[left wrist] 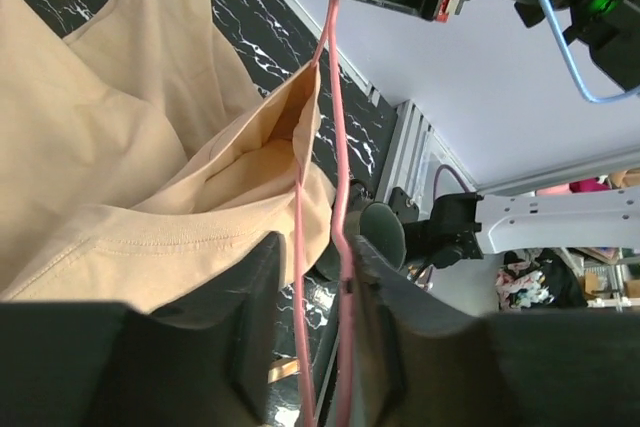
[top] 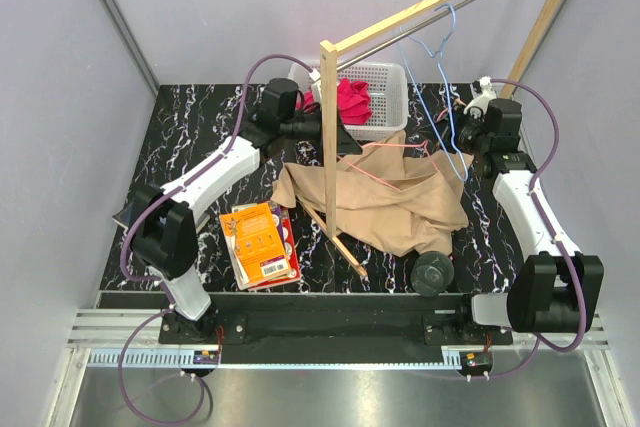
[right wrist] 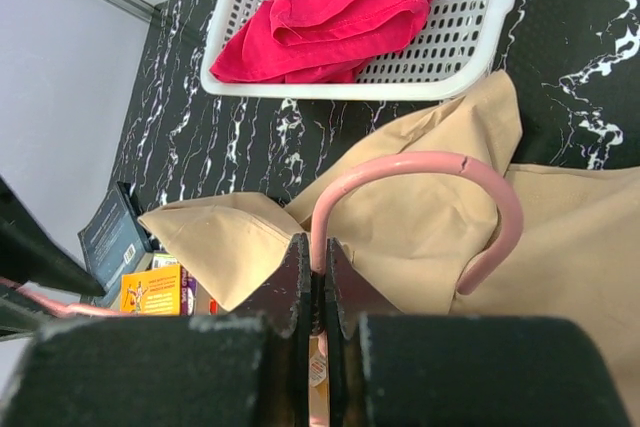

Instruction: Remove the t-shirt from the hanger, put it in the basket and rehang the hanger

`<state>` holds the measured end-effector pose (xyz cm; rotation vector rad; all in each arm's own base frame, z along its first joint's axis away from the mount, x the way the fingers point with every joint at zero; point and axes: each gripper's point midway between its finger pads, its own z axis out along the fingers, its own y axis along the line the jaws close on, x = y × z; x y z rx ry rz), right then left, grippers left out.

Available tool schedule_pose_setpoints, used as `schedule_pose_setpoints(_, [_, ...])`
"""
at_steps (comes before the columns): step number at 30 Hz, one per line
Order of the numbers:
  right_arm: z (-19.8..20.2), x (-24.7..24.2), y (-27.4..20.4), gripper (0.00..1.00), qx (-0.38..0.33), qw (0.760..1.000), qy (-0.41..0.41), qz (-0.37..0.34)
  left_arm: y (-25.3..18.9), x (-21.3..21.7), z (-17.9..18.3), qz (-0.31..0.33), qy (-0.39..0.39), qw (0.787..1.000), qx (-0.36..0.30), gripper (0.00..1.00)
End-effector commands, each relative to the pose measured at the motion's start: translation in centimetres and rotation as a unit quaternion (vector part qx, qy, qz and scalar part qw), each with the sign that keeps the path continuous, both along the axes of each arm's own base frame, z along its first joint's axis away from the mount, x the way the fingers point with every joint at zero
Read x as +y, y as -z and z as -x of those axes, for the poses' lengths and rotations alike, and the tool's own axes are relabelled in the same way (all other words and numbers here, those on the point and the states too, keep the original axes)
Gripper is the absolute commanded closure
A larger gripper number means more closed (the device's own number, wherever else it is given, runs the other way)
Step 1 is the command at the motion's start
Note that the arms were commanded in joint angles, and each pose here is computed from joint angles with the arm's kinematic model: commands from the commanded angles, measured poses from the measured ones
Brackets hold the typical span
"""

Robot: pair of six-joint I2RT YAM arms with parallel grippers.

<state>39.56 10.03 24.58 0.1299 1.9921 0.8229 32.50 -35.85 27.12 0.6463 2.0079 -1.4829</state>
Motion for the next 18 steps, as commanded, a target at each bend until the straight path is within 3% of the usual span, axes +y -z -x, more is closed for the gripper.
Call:
schedule_pose_setpoints(1, [-0.7, -0.3, -2.3, 0.94, -0.027, 0.999, 0.018, 0.0, -2.1, 0.2, -0.2, 0.003, -0.001, 0.999, -0.043, 0.82])
schedule_pose_setpoints(3, [-0.6, -0.3, -2.2, 0.89, -0.024, 0.999, 0.022, -0.001, -2.2, 0.5, -0.4, -0.002, -0.011, 0.999, -0.048, 0.94])
schedule_pose_setpoints(4, [-0.7, -0.4, -2.3, 0.81, -0.024, 0.999, 0.026, -0.002, -2.0, 0.6, -0.7, -0.009, -0.022, 0.998, -0.049, 1.0])
schedule_pose_setpoints(6, [-0.6, -0.5, -2.2, 0.69, -0.021, 0.999, 0.031, -0.003, -2.5, 1.1, -0.9, -0.01, -0.029, 0.998, -0.06, 1.0])
schedule_pose_setpoints(8, [-0.4, -0.8, -2.0, 0.5, -0.016, 0.999, 0.041, -0.001, -3.2, 1.8, -1.2, -0.012, -0.042, 0.997, -0.058, 1.0])
schedule_pose_setpoints(11, [-0.3, -1.6, -1.2, 0.34, -0.006, 0.998, 0.067, 0.007, -3.9, 3.6, -1.9, -0.012, -0.071, 0.996, -0.044, 1.0])
schedule_pose_setpoints(18, [-0.2, -2.9, 0.9, 0.25, 0.026, 0.994, 0.108, 0.014, -4.9, 8.6, -2.1, -0.009, -0.129, 0.991, -0.031, 1.0])
